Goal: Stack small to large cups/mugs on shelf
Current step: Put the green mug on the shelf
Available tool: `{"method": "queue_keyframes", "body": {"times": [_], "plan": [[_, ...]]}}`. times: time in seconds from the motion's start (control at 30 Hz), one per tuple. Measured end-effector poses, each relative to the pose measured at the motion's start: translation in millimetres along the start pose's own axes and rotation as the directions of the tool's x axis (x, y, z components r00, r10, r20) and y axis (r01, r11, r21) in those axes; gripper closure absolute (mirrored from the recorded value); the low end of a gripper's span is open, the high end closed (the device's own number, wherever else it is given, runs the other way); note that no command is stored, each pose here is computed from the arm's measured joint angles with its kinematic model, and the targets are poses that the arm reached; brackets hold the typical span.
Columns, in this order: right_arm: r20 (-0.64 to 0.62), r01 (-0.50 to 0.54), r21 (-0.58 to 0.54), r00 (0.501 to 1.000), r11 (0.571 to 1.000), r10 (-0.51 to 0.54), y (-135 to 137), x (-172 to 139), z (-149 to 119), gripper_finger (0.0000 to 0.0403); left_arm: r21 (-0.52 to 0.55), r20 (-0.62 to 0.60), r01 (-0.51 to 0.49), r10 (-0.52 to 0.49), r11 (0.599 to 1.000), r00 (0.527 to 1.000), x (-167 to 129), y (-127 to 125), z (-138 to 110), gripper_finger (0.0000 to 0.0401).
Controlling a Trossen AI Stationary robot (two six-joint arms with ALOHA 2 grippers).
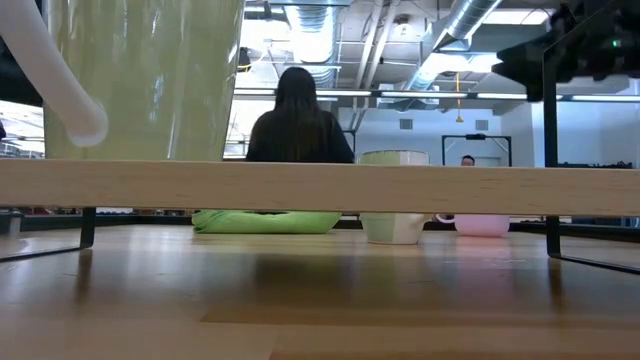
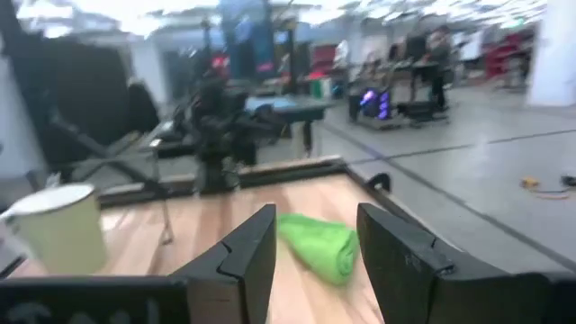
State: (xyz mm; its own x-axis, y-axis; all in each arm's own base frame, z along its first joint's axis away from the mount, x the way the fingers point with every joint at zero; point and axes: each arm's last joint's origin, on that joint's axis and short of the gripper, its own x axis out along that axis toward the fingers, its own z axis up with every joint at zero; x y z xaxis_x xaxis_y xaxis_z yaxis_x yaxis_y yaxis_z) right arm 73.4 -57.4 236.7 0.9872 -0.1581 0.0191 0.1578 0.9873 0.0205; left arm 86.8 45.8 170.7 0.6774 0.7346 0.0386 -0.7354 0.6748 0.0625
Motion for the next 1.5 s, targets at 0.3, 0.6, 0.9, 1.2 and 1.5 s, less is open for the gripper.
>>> {"method": "queue_keyframes", "body": {"times": [0.3,0.6,0.9,1.2,1.5], "plan": [[-0.274,-0.096,0.005,0.957,0.995,0.094,-4,51,33,0.0226,0.003,-0.001,-0.001,0.001,1.000,1.000,0,0,0,0.0234],[-0.535,-0.271,0.091,0.798,0.958,0.277,3,126,43,0.0226,0.004,-0.002,-0.001,0.001,1.000,1.000,0,0,-1,0.0234],[-0.734,-0.412,0.005,0.617,0.911,0.283,15,187,39,0.0226,0.003,-0.002,-0.001,0.001,1.000,1.000,0,0,-1,0.0234],[-0.769,-0.449,-0.029,0.581,0.893,0.267,18,230,47,0.0226,0.003,-0.002,-0.001,0.001,1.000,1.000,0,0,-1,0.0234],[-0.857,-0.489,-0.027,0.461,0.872,0.232,14,249,25,0.0226,0.003,-0.003,-0.001,0.001,1.000,1.000,0,0,-1,0.0234]]}}
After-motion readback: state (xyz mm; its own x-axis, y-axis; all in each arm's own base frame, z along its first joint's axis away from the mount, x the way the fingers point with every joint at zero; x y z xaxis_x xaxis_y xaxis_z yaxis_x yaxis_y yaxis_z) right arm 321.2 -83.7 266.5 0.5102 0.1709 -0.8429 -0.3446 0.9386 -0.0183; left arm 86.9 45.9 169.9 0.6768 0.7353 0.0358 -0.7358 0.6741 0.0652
